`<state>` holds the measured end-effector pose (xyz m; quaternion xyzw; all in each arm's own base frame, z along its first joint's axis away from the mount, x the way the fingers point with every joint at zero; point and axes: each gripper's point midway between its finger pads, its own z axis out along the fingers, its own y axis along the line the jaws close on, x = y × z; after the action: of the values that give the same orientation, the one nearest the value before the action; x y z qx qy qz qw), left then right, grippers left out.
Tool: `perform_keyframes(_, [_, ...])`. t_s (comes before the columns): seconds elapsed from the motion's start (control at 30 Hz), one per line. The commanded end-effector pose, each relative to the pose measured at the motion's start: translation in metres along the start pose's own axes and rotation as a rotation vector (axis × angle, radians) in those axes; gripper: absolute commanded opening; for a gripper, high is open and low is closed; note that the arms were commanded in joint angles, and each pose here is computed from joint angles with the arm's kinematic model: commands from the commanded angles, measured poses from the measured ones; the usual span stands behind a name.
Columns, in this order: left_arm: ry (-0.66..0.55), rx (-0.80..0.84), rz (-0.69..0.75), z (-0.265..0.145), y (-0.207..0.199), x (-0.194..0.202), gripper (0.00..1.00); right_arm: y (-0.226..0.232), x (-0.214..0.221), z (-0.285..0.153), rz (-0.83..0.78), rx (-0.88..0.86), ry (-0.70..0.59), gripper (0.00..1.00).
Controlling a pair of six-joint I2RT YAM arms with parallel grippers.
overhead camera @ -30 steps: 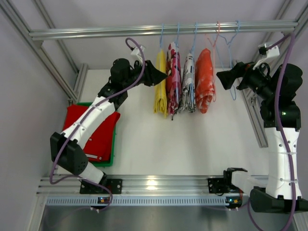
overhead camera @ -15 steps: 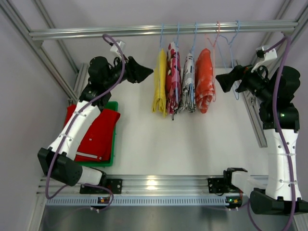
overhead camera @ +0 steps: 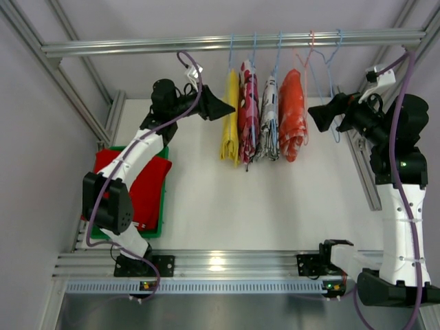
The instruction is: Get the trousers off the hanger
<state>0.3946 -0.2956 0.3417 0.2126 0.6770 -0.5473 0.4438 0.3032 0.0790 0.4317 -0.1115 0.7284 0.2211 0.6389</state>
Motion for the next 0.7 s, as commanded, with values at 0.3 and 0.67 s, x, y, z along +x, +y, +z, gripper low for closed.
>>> perform_keyframes(0.3, [-0.098, 0.174, 0.068, 0.011, -0.042, -0.026, 0.48, 0.002, -0.010, 0.006, -0.016, -0.012, -0.021, 0.99])
perform_keyframes(0.67, [-0.087, 0.102, 0.008, 0.019, -0.026, -0.019, 0.50, 0.003, -0.011, 0.006, -0.015, -0.014, -0.020, 1.00])
